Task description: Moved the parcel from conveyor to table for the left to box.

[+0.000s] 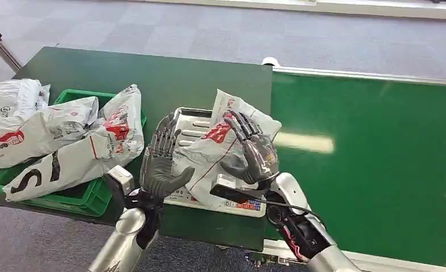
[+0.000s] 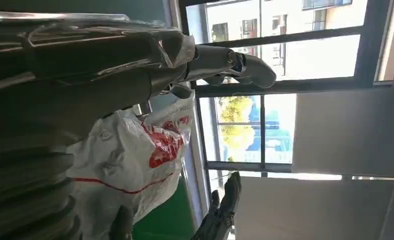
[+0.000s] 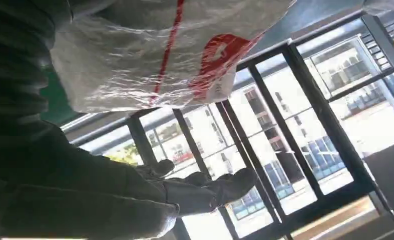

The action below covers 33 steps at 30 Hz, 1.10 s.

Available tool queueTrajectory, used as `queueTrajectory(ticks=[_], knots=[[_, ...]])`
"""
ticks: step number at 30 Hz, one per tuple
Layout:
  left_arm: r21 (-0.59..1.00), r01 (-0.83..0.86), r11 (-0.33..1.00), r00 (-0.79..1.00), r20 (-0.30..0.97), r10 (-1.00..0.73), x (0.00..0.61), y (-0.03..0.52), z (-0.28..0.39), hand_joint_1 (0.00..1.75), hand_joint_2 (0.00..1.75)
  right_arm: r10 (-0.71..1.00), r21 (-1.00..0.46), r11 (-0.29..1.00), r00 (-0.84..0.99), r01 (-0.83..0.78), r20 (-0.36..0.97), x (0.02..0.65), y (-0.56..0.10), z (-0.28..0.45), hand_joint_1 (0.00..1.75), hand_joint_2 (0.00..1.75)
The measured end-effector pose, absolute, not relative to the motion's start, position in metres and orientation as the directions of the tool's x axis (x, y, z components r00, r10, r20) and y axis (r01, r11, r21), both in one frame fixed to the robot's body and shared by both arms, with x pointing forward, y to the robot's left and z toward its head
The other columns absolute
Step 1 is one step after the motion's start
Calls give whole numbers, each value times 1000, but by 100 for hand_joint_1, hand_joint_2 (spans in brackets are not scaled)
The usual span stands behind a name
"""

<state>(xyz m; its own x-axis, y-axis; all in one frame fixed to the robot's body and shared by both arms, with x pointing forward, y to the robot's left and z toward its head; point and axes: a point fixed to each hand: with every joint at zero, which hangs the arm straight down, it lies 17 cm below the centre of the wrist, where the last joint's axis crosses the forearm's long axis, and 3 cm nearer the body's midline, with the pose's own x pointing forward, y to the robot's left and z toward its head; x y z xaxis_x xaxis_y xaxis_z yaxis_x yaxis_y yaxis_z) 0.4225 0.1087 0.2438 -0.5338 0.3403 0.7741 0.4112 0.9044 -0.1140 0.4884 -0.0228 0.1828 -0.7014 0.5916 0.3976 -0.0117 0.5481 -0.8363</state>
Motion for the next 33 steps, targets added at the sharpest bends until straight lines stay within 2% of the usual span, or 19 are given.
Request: queueTrajectory(ticks=[6,12,19,33], knots=[[-126,389,912,-526,783,333,413,114,234,0,175,513,-676,733,-591,-76,622,495,-77,181,0,175],[-148,375,915,-501,798,335,409,118,223,0,175,306,-390,917,-478,-85,823,489,-152,182,0,175],[-153,365,918,-501,799,333,406,122,221,0,175,273,-310,951,-443,-12,854,476,-204,176,0,175],[-157,352,923,-504,799,328,405,126,220,0,175,225,-248,969,-414,-2,882,457,-228,165,0,175]])
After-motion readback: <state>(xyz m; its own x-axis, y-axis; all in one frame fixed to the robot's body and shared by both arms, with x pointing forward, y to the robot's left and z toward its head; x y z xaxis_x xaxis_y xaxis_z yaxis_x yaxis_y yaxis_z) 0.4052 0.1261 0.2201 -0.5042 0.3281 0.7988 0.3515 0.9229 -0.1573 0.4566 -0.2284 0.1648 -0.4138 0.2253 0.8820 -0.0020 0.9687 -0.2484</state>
